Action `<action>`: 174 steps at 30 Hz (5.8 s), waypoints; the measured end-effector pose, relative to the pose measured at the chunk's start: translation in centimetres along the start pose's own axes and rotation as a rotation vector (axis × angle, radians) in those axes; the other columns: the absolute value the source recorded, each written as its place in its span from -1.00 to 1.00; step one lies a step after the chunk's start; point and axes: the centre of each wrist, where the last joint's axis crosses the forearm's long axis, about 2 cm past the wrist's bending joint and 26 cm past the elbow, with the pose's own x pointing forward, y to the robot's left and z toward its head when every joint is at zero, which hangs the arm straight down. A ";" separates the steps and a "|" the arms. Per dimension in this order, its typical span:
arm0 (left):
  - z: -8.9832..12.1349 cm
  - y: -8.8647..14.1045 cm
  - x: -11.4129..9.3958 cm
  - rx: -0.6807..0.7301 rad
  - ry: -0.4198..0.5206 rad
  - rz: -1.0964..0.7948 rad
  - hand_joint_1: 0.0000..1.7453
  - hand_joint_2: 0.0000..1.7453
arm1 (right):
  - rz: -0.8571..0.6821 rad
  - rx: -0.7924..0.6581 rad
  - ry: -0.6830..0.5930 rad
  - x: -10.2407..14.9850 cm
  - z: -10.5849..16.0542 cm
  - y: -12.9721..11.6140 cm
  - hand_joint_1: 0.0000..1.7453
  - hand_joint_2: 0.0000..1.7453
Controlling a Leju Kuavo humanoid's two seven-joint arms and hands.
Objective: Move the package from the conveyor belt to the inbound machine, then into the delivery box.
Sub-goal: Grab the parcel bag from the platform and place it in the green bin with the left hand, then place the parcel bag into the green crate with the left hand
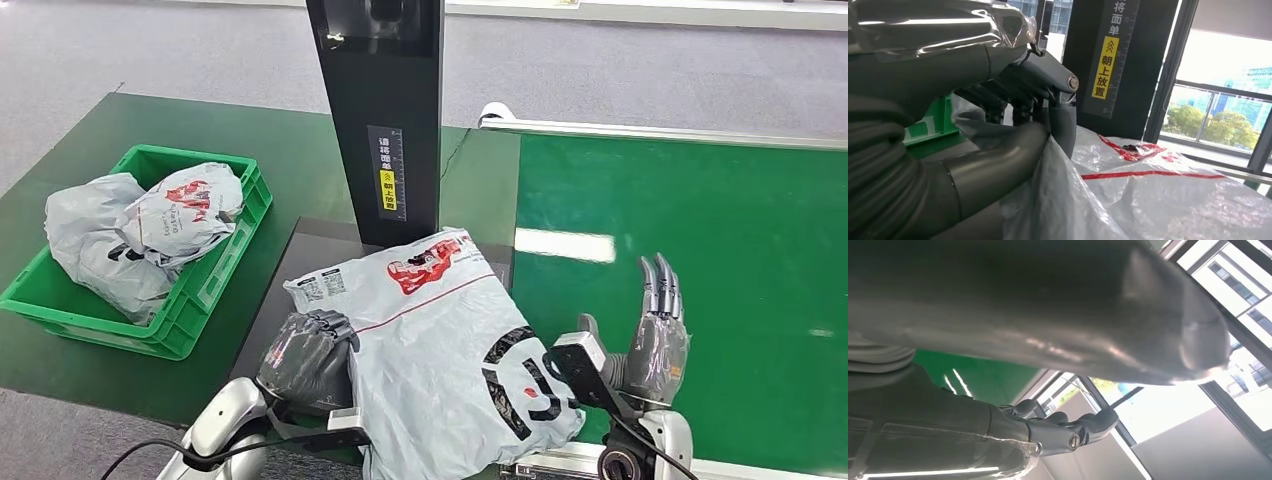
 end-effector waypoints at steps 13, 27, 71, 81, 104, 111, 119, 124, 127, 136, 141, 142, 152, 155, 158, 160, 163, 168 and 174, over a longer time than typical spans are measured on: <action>-1.3 1.3 -1.3 0.046 -0.003 0.003 1.00 1.00 | -0.004 -0.018 0.014 -0.2 0.2 -0.2 -1.00 -1.00; -2.8 3.5 -1.8 0.123 -0.044 -0.018 1.00 1.00 | -0.006 -0.027 0.013 -0.3 0.4 -0.2 -1.00 -1.00; -8.6 29.9 -19.5 0.839 0.159 0.229 1.00 1.00 | -0.058 -0.051 0.004 0.2 1.2 0.7 -1.00 -1.00; -5.0 31.5 -25.5 0.969 0.434 0.175 1.00 1.00 | -0.062 -0.032 0.008 0.4 1.3 0.8 -1.00 -1.00; 0.6 25.2 -29.7 0.810 0.853 0.111 1.00 1.00 | -0.067 -0.009 0.010 1.0 1.9 0.6 -1.00 -1.00; 1.2 23.1 -29.6 0.729 0.863 0.148 1.00 1.00 | -0.063 -0.003 0.007 1.3 1.7 0.4 -1.00 -1.00; 0.4 22.2 -29.1 0.632 0.821 0.174 -1.00 1.00 | -0.063 -0.005 0.006 1.3 1.6 0.4 -1.00 -1.00; -0.1 21.9 -28.9 0.624 0.813 0.190 -1.00 1.00 | -0.062 -0.008 0.004 1.3 1.5 0.4 -1.00 -1.00; -0.3 21.9 -28.8 0.631 0.803 0.193 -1.00 1.00 | -0.062 -0.011 0.005 1.3 1.5 0.4 -1.00 -1.00; -0.7 22.4 -28.7 0.672 0.775 0.190 -1.00 1.00 | -0.061 -0.016 0.006 1.3 1.5 0.4 -1.00 -1.00; -0.6 22.8 -28.6 0.697 0.759 0.185 -1.00 1.00 | -0.060 -0.023 0.008 1.2 1.5 0.3 -1.00 -1.00; -0.6 23.0 -28.6 0.705 0.752 0.183 -1.00 1.00 | -0.059 -0.024 0.009 1.2 1.6 0.3 -1.00 -1.00; 0.4 24.8 -26.8 0.801 0.586 0.128 -1.00 1.00 | -0.042 -0.032 0.023 0.8 2.1 0.0 -1.00 -1.00; 0.4 25.5 -25.1 0.796 0.504 0.071 -1.00 1.00 | -0.032 -0.046 0.024 0.7 2.3 -0.2 -1.00 -1.00; 0.1 26.0 -23.3 0.773 0.434 0.011 -1.00 1.00 | -0.026 -0.057 0.025 0.6 2.4 -0.4 -1.00 -1.00; -0.1 26.2 -22.2 0.760 0.388 0.002 -1.00 1.00 | -0.022 -0.064 0.030 0.4 2.5 -0.6 -1.00 -1.00; -0.2 26.5 -20.6 0.750 0.291 0.067 -1.00 1.00 | -0.018 -0.071 0.037 0.2 2.7 -0.7 -1.00 -1.00; -0.8 25.9 -17.3 0.700 0.076 0.231 -1.00 1.00 | -0.022 -0.074 0.033 0.1 2.7 -0.8 -1.00 -1.00; -2.0 20.7 -11.6 0.587 -0.077 0.348 -1.00 1.00 | -0.043 -0.063 0.022 0.4 1.9 -0.8 -1.00 -1.00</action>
